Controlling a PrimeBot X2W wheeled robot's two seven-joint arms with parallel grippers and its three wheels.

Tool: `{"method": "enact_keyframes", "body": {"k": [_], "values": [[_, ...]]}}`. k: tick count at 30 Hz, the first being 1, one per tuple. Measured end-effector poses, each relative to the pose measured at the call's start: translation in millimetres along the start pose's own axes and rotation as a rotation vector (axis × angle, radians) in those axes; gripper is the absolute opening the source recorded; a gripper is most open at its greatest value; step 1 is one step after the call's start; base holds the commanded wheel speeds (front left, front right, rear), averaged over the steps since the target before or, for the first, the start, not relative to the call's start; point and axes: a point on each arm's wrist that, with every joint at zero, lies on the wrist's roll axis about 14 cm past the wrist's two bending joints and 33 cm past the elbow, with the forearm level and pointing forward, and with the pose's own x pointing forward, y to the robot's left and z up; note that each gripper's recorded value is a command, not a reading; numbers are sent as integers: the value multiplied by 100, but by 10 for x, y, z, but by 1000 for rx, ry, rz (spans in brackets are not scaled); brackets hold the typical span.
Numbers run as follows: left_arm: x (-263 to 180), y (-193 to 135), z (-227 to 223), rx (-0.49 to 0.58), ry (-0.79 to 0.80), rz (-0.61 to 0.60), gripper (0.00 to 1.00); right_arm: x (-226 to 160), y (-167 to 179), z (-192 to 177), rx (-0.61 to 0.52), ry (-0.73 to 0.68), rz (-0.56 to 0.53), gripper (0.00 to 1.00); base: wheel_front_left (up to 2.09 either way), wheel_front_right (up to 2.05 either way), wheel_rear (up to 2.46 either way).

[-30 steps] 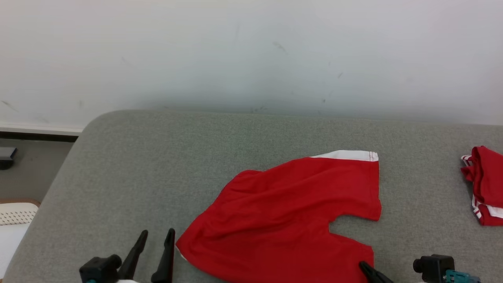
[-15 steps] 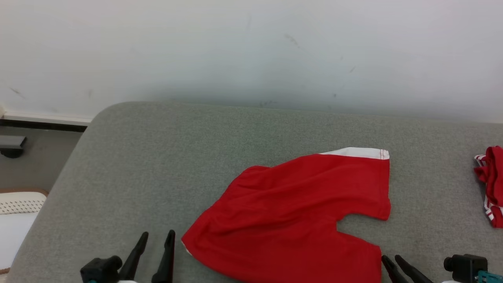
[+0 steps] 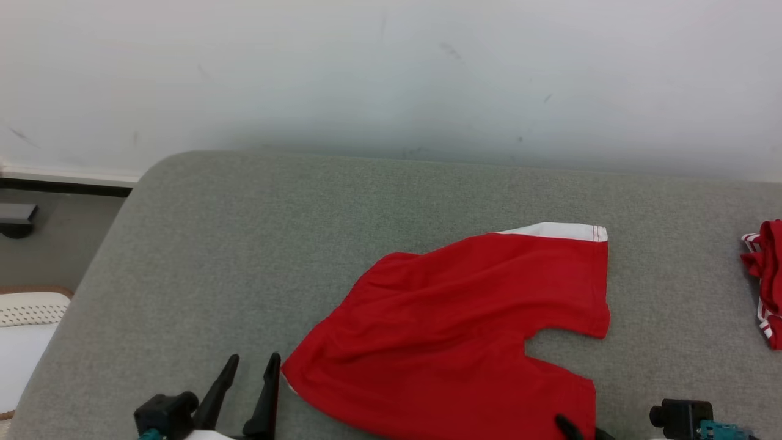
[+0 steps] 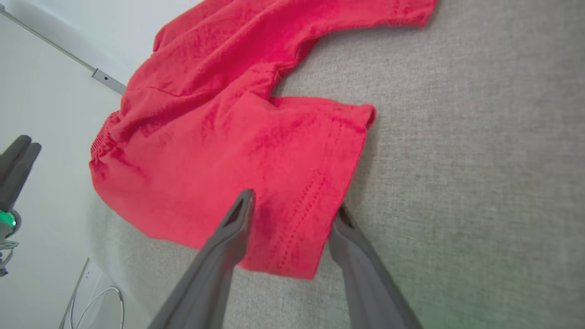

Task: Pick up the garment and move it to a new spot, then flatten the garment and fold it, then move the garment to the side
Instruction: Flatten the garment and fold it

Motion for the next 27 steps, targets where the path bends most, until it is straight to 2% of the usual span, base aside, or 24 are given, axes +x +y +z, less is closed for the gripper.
{"method": "enact_keyframes", "body": {"k": [9,15,27], "values": [[-31,48,-19,-6,3,18,100,78,83,265,-40,-78,33,0,0,0,0],[59,27,-31,-12,6,17,100,307,180,634,-29,-98,81,0,0,0,0],[165,113,-59,-20,11,52,100,719,-253,993,-10,-44,-15,0,0,0,0]]}}
